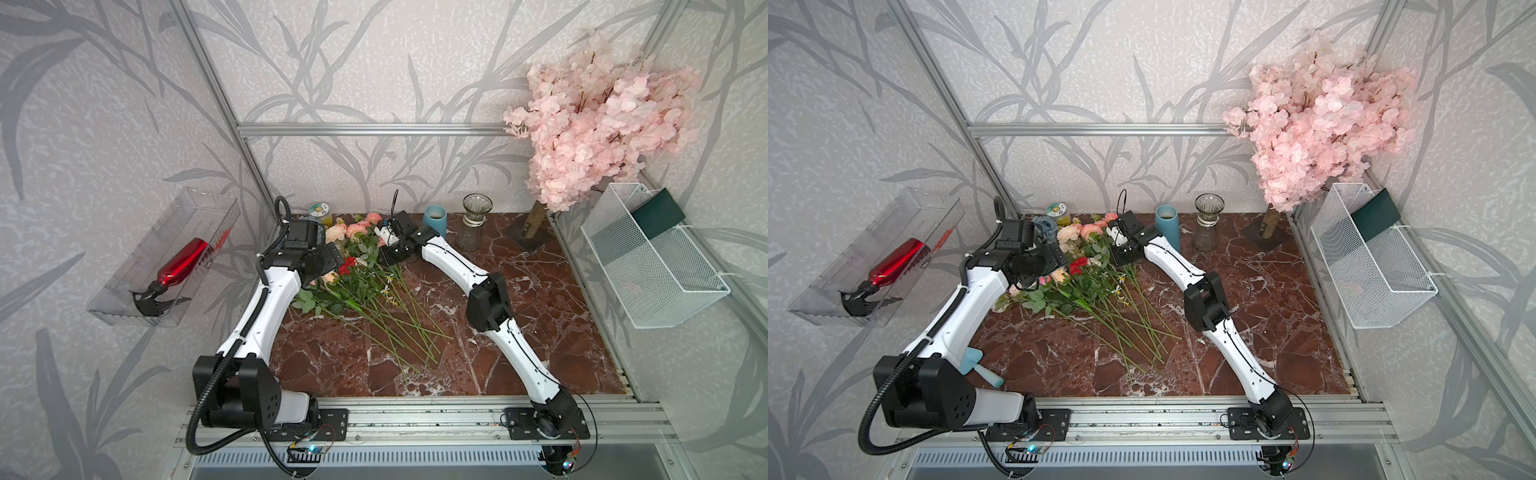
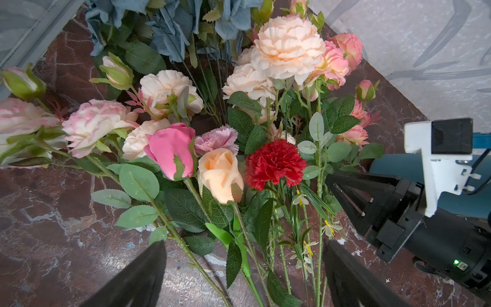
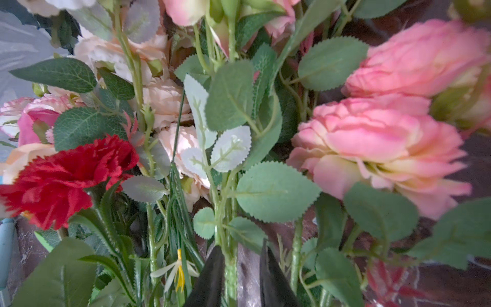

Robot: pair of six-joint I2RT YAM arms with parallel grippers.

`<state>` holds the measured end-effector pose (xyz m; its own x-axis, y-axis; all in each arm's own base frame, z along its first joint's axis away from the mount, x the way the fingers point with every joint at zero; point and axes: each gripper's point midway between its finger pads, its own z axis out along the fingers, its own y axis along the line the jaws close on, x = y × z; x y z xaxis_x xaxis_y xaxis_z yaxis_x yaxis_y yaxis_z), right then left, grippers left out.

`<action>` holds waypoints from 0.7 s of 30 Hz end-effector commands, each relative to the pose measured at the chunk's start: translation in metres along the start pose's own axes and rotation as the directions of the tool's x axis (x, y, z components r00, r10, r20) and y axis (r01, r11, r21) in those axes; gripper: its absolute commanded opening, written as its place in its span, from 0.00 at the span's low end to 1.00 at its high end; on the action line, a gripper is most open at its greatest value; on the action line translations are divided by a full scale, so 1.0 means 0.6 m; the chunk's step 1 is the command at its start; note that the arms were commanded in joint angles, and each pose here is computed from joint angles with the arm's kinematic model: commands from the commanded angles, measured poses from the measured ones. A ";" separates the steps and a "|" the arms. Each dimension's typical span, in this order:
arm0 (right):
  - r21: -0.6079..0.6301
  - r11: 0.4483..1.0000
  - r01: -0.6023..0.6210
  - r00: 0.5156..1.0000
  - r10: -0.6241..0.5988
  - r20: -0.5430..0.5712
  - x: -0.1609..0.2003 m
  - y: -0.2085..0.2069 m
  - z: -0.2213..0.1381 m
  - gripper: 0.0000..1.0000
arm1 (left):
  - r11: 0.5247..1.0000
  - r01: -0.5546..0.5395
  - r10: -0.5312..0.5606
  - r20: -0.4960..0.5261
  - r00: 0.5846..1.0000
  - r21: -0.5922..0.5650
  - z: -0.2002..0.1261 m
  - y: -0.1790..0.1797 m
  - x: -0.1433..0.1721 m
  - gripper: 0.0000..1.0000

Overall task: Place the pink flowers into the vase
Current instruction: Pick up the flower at the center of the board.

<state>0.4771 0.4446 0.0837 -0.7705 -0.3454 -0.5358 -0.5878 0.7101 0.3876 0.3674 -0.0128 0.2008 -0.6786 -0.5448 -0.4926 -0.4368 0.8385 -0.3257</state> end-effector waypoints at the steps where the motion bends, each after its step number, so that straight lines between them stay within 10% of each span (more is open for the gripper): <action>1: -0.025 1.000 0.010 1.000 -0.010 -0.012 0.005 0.009 0.010 0.26 | 1.000 -0.001 0.002 0.050 0.999 -0.006 -0.019 0.001 -0.021 0.93; 21: -0.049 0.999 0.008 0.996 -0.013 -0.092 0.052 0.018 0.050 0.34 | 1.000 0.001 0.000 0.045 0.999 -0.011 -0.015 0.004 -0.020 0.93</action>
<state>0.4659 0.4559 0.0616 -0.7770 -0.3781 -0.5034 -0.5997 0.6877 0.4092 0.3675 -0.0099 0.2008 -0.6750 -0.5465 -0.4958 -0.4422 0.8375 -0.3211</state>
